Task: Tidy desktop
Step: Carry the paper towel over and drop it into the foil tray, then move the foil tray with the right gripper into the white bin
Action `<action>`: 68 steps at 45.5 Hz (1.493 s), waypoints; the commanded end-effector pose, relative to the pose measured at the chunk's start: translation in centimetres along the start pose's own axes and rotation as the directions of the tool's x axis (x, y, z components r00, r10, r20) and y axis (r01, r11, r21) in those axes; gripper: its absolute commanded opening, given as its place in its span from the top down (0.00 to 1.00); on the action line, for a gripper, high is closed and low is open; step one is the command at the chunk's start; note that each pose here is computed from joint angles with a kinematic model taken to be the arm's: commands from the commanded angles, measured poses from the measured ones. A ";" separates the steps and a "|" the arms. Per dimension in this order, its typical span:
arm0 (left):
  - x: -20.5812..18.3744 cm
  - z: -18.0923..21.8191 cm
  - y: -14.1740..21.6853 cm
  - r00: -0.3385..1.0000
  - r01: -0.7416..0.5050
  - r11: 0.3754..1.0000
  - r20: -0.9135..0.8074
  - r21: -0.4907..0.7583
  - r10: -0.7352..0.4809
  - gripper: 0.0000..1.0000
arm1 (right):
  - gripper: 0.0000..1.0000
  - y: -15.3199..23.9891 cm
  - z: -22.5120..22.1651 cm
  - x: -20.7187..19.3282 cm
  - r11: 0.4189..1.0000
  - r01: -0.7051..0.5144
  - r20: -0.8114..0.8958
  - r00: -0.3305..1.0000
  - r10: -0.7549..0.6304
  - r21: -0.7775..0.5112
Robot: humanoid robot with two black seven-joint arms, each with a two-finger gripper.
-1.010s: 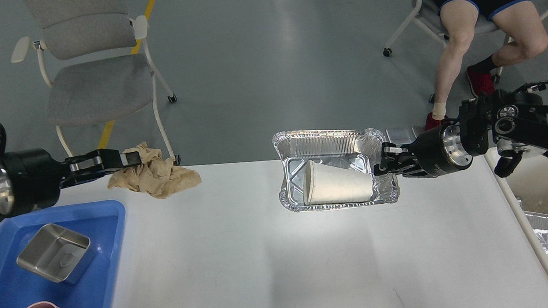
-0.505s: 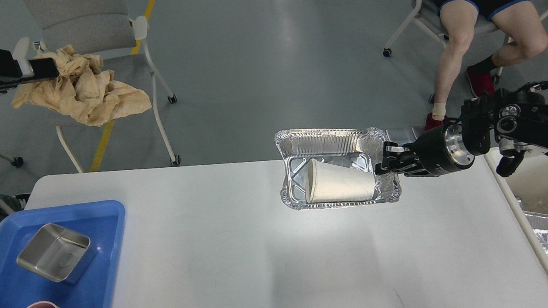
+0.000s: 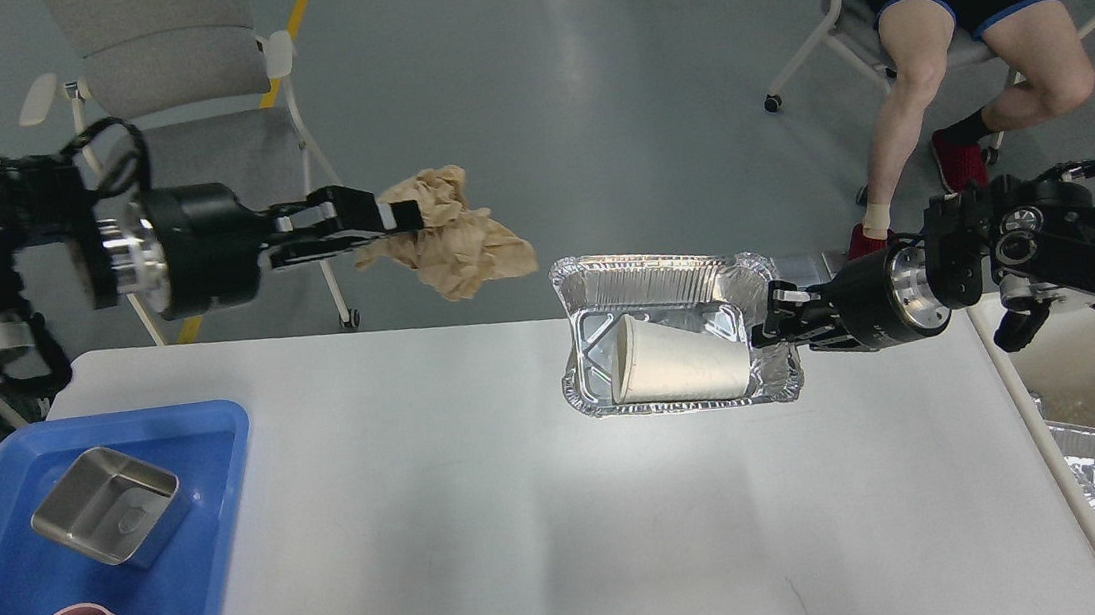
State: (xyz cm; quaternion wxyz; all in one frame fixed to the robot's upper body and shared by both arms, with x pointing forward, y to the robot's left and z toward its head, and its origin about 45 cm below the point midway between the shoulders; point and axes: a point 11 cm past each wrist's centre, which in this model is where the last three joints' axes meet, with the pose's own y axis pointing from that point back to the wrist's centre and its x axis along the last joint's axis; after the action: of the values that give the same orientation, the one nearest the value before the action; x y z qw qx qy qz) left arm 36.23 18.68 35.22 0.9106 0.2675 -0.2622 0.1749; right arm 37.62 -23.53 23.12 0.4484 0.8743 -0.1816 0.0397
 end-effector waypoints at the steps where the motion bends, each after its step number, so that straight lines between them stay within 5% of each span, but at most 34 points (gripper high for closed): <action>1: -2.0 1.5 -5.0 0.998 0.036 0.998 0.048 -0.047 -0.034 1.00 | 1.00 0.0 0.1 0.0 1.000 0.001 0.002 1.000 -0.001 0.000; 21: -5.9 4.7 -14.2 0.993 0.115 0.986 0.038 -0.122 -0.111 0.96 | 1.00 0.0 -0.2 -0.1 1.000 0.003 -0.001 1.000 -0.003 0.008; 23: -6.1 4.9 -14.9 0.994 0.108 0.986 0.027 -0.125 -0.105 0.84 | 1.00 0.0 -0.4 -0.1 1.000 0.003 -0.002 1.000 -0.003 0.011; 28: -5.7 4.5 -15.6 0.999 0.028 0.993 -0.013 -0.114 -0.029 0.29 | 1.00 0.1 -0.3 0.0 1.000 0.001 -0.001 1.000 -0.001 0.010; 31: -5.4 4.2 -15.5 0.999 -0.011 0.994 -0.035 -0.113 0.007 0.11 | 1.00 0.2 -0.2 0.0 1.000 -0.003 0.001 1.000 0.003 0.008; 46: -6.3 2.7 -15.2 0.989 -0.029 0.990 -0.145 -0.137 0.009 0.04 | 1.00 0.1 -0.1 -0.1 1.000 0.000 0.001 1.000 0.000 0.006; 50: -5.8 0.9 -13.8 0.926 -0.123 0.976 -0.375 -0.181 0.047 0.03 | 1.00 0.0 0.3 -0.2 1.000 0.002 0.010 1.000 -0.002 0.002; 57: -3.7 -3.2 -10.1 0.718 -0.368 0.913 -0.677 -0.177 0.158 0.03 | 1.00 -0.2 1.3 -0.4 1.000 0.004 0.023 1.000 -0.003 -0.014; 68: -5.1 -12.6 -2.2 0.252 -0.657 0.754 -0.939 0.013 0.235 0.03 | 1.00 -0.2 1.5 -0.6 1.000 0.000 0.042 0.999 0.000 -0.002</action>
State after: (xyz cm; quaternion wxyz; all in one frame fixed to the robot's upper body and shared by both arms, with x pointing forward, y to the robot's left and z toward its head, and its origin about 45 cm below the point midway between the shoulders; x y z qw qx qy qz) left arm 39.00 18.26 24.41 0.8913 -0.0734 0.1069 0.4345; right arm 37.03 -24.40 21.88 0.4488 0.8733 -0.1881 0.0224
